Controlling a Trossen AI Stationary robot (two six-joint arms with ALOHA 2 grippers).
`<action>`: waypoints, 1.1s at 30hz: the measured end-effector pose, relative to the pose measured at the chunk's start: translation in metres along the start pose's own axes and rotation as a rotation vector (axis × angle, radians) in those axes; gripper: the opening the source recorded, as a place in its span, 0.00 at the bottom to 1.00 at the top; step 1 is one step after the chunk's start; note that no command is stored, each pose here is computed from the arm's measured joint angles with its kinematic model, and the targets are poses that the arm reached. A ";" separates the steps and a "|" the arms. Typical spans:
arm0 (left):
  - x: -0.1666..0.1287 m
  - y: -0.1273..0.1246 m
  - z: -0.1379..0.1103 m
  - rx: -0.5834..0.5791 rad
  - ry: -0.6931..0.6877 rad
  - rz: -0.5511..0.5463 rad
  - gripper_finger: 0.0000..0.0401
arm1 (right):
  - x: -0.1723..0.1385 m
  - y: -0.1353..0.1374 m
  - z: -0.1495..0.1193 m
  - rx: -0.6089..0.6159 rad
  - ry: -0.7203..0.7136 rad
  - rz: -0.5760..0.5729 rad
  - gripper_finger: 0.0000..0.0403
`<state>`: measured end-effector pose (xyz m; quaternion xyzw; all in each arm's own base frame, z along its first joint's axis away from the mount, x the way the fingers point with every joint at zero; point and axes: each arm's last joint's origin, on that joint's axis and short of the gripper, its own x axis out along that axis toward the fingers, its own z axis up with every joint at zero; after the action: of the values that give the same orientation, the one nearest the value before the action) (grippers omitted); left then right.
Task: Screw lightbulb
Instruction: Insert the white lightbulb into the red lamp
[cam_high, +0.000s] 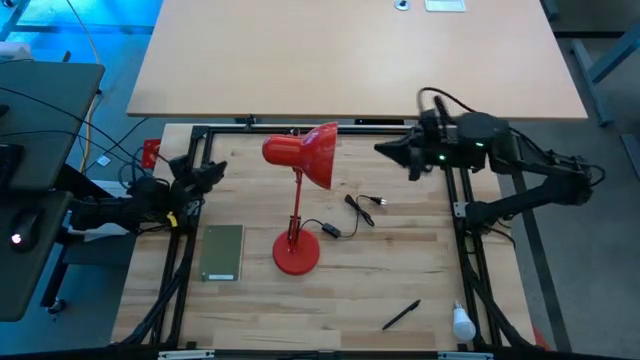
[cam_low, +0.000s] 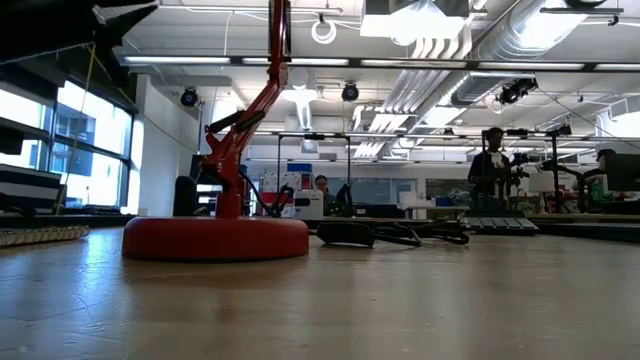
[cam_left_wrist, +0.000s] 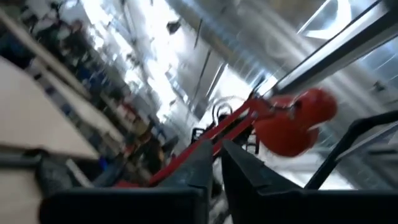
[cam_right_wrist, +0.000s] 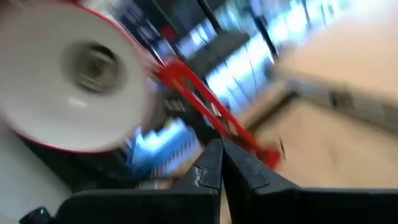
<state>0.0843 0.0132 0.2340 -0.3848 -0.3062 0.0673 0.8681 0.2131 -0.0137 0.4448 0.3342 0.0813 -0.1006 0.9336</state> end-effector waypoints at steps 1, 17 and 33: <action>0.003 -0.003 0.001 0.007 0.017 0.012 0.11 | 0.002 -0.002 -0.003 0.030 0.081 -0.004 0.05; 0.031 -0.023 0.009 0.141 0.318 0.265 0.50 | 0.005 -0.022 -0.150 0.200 1.490 -0.462 0.55; 0.028 -0.017 0.003 0.097 0.383 0.324 0.50 | -0.044 -0.032 -0.258 0.628 1.516 -0.731 0.54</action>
<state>0.1027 0.0130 0.2616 -0.3927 -0.0667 0.1460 0.9055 0.1407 0.1332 0.2385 0.5040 0.7457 -0.1613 0.4049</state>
